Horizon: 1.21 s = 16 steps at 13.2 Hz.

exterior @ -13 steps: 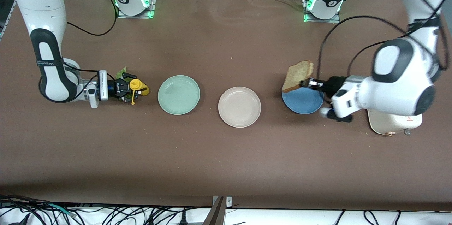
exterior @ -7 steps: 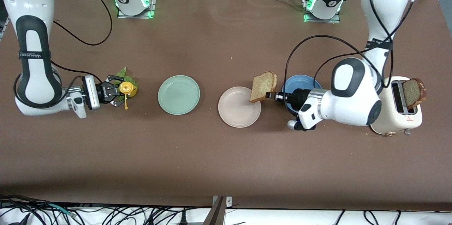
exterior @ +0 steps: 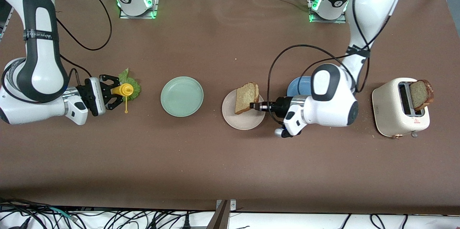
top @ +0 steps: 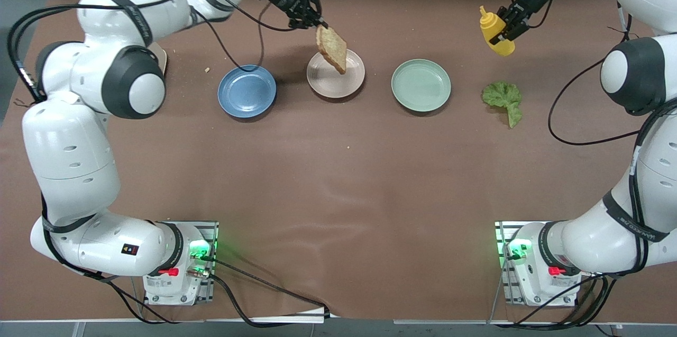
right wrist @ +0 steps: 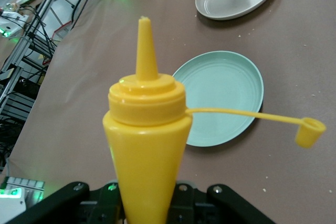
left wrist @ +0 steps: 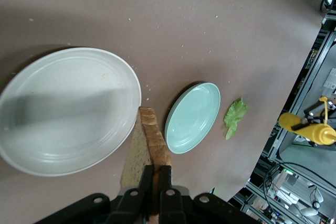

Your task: Make sandwich in beige plate with both arms

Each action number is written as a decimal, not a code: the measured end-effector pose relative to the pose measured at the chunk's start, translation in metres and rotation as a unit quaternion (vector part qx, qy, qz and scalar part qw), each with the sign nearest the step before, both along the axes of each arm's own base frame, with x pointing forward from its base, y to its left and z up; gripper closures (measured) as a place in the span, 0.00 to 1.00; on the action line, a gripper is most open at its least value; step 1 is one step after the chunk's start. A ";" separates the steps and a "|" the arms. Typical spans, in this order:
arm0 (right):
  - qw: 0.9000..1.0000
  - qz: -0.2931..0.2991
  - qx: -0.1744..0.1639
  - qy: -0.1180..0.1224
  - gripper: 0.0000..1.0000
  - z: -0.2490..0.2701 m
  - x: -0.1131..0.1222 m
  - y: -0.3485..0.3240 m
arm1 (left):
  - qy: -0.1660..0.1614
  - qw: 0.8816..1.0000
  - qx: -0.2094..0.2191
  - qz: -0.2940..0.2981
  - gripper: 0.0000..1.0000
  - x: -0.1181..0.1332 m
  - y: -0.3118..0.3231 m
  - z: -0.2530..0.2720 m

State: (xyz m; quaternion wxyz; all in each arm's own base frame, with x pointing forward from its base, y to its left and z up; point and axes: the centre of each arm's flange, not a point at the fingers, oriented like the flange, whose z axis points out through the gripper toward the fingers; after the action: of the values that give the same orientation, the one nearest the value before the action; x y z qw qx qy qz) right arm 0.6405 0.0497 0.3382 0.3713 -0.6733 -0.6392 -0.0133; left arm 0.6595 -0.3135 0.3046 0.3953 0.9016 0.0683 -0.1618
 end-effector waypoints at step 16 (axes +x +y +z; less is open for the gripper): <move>0.990 -0.017 -0.143 0.003 0.89 0.079 -0.020 0.072 | 0.015 0.999 0.019 0.023 0.85 -0.010 -0.029 -0.068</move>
State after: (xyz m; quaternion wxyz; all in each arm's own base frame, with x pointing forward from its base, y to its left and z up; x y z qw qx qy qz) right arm 0.6202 0.1221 0.4169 0.2731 -0.7304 -0.6216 0.0739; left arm 0.6492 -0.3421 0.2370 0.3803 0.9048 0.0978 -0.1649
